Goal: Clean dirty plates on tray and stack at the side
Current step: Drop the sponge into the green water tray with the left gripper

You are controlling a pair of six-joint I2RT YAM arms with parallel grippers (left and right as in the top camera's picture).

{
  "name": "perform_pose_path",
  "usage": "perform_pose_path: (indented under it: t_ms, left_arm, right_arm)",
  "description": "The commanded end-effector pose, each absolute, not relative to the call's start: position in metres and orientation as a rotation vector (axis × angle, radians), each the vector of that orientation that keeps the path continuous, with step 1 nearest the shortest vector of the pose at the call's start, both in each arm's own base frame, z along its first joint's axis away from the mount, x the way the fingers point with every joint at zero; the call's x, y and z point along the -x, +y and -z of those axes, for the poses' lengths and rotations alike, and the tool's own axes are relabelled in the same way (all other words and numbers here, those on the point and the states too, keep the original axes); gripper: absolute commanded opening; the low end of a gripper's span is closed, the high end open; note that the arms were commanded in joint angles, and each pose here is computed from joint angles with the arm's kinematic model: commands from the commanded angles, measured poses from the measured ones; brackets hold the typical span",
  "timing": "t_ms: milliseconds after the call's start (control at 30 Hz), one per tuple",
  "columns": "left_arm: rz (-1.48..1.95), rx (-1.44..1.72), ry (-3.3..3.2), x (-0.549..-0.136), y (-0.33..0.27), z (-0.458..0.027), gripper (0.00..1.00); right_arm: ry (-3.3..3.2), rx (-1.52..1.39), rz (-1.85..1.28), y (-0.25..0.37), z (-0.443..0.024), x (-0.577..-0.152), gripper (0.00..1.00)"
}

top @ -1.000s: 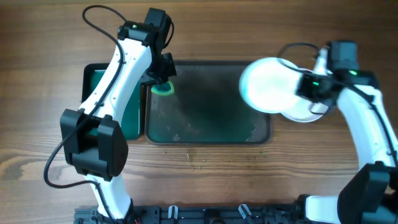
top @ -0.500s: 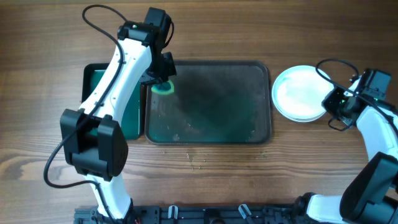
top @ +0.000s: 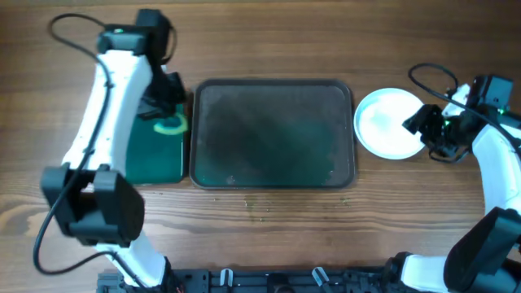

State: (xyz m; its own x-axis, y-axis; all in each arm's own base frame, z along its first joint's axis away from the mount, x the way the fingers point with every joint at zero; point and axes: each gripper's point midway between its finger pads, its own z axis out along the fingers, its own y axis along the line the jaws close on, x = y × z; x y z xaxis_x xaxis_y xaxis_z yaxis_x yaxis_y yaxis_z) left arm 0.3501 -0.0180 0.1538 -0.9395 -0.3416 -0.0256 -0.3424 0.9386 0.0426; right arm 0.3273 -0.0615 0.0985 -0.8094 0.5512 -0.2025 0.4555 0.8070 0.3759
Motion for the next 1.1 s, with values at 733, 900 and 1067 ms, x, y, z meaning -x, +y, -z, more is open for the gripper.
perform_pose_path:
  t_ms: [733, 900, 1067]
  left_arm:
    - [-0.023, 0.344, 3.052, -0.350, 0.037, -0.055, 0.52]
    - [-0.007, 0.345, 3.005, -0.361, 0.035, -0.108, 0.53]
    - [0.098, 0.303, 2.869, -0.372, 0.020, -0.177, 0.72]
  right_arm:
    - [2.693, -0.106, -0.658, 0.055, -0.146, -0.343, 0.72]
    - [2.654, -0.038, -0.632, 0.055, -0.193, -0.336, 1.00]
    - [2.541, 0.016, -0.605, 0.057, -0.259, -0.316, 1.00]
